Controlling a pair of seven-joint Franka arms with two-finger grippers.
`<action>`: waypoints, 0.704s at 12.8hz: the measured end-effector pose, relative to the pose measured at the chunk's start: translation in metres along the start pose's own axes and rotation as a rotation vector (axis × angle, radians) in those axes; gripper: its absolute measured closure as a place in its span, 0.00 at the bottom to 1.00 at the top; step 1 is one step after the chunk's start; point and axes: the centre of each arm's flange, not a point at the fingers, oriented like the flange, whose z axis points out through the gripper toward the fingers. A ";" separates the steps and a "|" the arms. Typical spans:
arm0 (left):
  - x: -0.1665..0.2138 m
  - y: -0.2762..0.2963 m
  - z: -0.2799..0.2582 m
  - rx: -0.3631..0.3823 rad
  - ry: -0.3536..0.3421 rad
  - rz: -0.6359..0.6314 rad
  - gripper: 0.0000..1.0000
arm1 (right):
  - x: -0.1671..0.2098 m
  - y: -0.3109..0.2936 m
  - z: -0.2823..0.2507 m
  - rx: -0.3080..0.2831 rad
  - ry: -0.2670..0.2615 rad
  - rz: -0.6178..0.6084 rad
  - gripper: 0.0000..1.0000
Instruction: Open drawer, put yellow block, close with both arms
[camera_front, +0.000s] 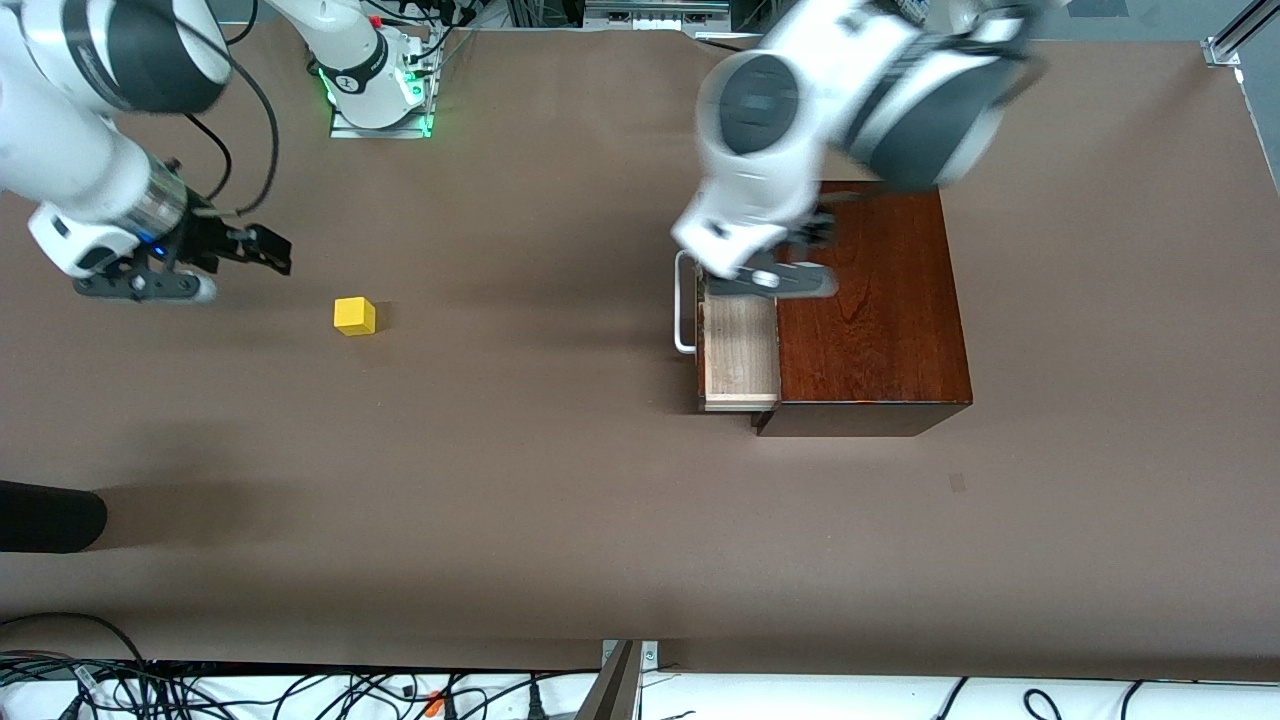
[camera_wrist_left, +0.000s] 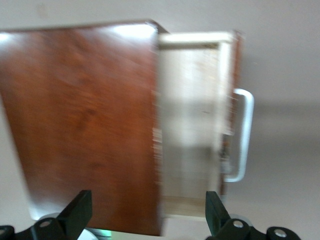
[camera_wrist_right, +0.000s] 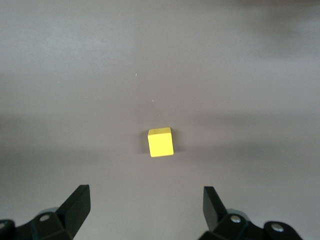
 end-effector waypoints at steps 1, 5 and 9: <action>0.008 -0.031 -0.009 -0.010 -0.002 0.001 0.00 | 0.005 0.000 0.024 0.002 0.008 0.001 0.00; 0.015 -0.131 -0.043 -0.026 -0.008 0.023 0.00 | -0.007 0.001 0.134 0.010 0.076 0.007 0.00; 0.029 -0.232 -0.051 -0.056 -0.006 0.094 0.00 | -0.016 0.003 0.212 0.013 0.084 0.009 0.00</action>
